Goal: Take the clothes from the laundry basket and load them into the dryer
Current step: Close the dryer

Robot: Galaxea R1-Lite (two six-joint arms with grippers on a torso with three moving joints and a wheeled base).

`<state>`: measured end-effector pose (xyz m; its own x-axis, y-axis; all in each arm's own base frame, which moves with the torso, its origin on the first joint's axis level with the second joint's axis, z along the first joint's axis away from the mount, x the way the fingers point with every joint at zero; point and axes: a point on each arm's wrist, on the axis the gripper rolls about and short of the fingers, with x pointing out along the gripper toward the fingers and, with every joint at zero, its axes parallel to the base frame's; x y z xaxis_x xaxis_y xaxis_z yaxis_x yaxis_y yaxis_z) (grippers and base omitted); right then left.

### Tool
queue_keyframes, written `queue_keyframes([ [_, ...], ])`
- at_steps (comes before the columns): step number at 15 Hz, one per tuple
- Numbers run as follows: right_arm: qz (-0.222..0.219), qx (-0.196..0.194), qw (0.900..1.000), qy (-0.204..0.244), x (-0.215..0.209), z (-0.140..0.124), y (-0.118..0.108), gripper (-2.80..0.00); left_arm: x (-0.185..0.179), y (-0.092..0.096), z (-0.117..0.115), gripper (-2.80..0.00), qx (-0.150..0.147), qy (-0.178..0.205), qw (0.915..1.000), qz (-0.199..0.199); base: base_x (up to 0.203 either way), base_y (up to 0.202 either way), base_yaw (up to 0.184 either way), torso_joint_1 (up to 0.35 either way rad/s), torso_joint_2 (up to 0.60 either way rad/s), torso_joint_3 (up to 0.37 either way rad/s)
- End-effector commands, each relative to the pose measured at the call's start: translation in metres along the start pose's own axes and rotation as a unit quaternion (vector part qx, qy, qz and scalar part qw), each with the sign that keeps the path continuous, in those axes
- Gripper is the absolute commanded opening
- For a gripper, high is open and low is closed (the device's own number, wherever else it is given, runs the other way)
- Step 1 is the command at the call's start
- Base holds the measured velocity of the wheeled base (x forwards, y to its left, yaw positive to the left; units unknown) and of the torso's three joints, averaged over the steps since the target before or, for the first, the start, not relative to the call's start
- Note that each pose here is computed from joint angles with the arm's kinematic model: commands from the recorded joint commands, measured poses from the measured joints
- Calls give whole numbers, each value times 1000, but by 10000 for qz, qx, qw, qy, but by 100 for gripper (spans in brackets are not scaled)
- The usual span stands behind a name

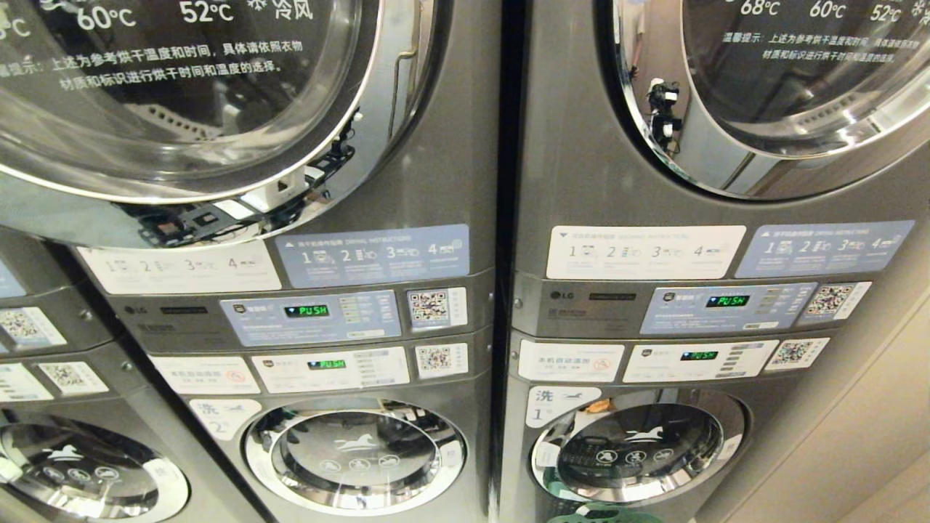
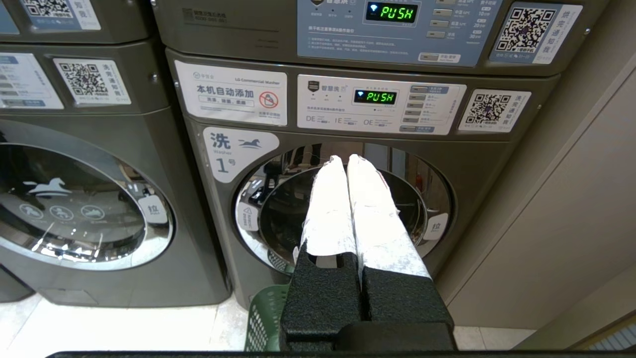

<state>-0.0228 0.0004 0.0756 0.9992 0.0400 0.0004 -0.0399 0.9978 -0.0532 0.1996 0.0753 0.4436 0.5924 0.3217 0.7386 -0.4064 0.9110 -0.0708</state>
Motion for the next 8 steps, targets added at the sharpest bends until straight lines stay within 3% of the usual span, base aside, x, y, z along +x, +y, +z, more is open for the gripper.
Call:
queue_keyframes([
  [1, 8, -2, 10000, 17, 0, -1, 0, -280, -13, 2, 7, -280, 39, 34, 10000, 51, 0, 0, 0, 0, 0, 0],
  [3, 8, -2, 10000, 17, 0, -1, 0, -280, -21, 3, -2, -280, 35, 208, 9998, 51, 0, 0, 0, 0, 0, 0],
  [4, 8, -2, 10000, 15, 0, -1, 0, -280, -21, 0, -5, -280, -64, 183, 9997, -138, 0, 0, 0, 0, 0, 0],
  [6, 8, -2, 10000, 17, 0, -1, 0, -280, -24, -8, -11, -280, -477, 225, 9942, -937, 0, 0, 0, 0, 0, 0],
  [8, 8, -2, 10000, 17, 0, -1, 0, -280, -27, -12, -8, -280, -779, 184, 9819, -1717, 0, 0, 0, 0, 0, 0],
])
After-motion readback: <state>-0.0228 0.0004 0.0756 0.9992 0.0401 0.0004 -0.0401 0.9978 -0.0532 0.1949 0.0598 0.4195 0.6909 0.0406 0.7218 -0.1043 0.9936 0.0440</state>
